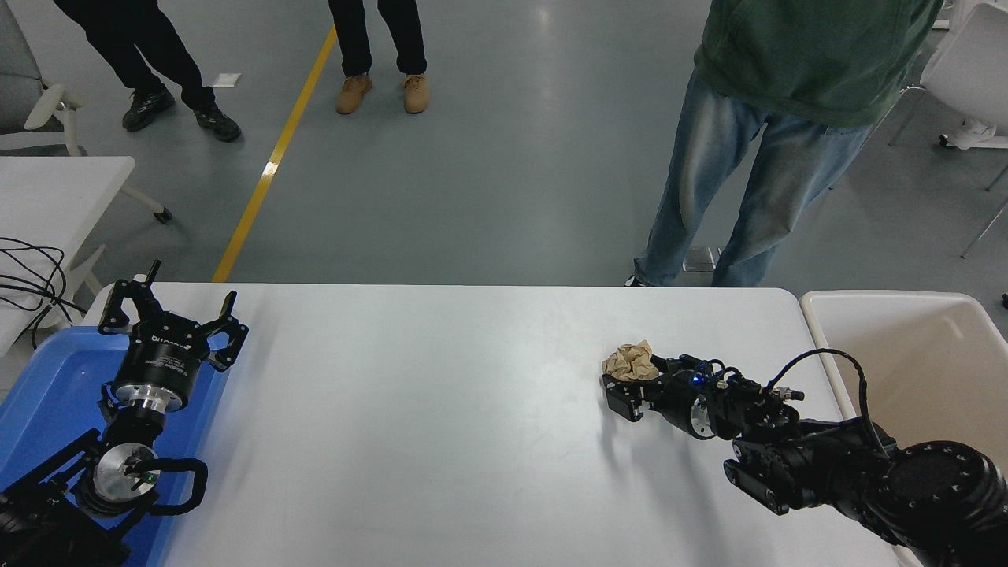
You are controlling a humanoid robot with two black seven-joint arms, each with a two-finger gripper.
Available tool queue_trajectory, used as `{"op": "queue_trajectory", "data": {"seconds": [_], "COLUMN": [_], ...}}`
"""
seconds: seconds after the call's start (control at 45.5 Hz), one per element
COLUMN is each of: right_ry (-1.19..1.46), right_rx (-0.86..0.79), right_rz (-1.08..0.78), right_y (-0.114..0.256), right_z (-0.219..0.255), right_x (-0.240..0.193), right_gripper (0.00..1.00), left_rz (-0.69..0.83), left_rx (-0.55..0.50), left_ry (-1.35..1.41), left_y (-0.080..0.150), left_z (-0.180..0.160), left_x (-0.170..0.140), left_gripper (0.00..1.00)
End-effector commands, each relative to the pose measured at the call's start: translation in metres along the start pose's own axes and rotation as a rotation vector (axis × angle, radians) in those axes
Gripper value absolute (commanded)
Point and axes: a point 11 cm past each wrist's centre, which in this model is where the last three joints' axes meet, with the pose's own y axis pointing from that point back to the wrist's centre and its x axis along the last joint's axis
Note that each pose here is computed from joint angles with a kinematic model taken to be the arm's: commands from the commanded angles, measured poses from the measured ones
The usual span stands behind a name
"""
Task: Clean the table surface
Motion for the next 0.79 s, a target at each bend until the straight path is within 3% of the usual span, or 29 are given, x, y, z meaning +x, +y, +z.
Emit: {"op": "queue_trajectory", "data": {"seconds": [0.0,0.22,0.769], "right_ry": [0.034,-0.12,-0.226], "right_rx": [-0.004,-0.053,-0.047], "right_rz": [-0.05,-0.033,0.093], "right_y": [0.002,0.001,-0.001], "right_z": [0.005,0.012,0.025], "right_x": [-0.007,0.002,0.047], "right_gripper": [0.0,0.0,0.0], "left_rz": [0.0,0.0,0.0], "left_rx": [0.0,0.0,0.0], "left_ry": [0.001,-0.001,-0.001], "left_y": [0.0,0.0,0.0], "left_z": [0.0,0.0,0.0], "left_x": [0.0,0.0,0.0], "left_gripper": [0.99,0.99,0.99]}}
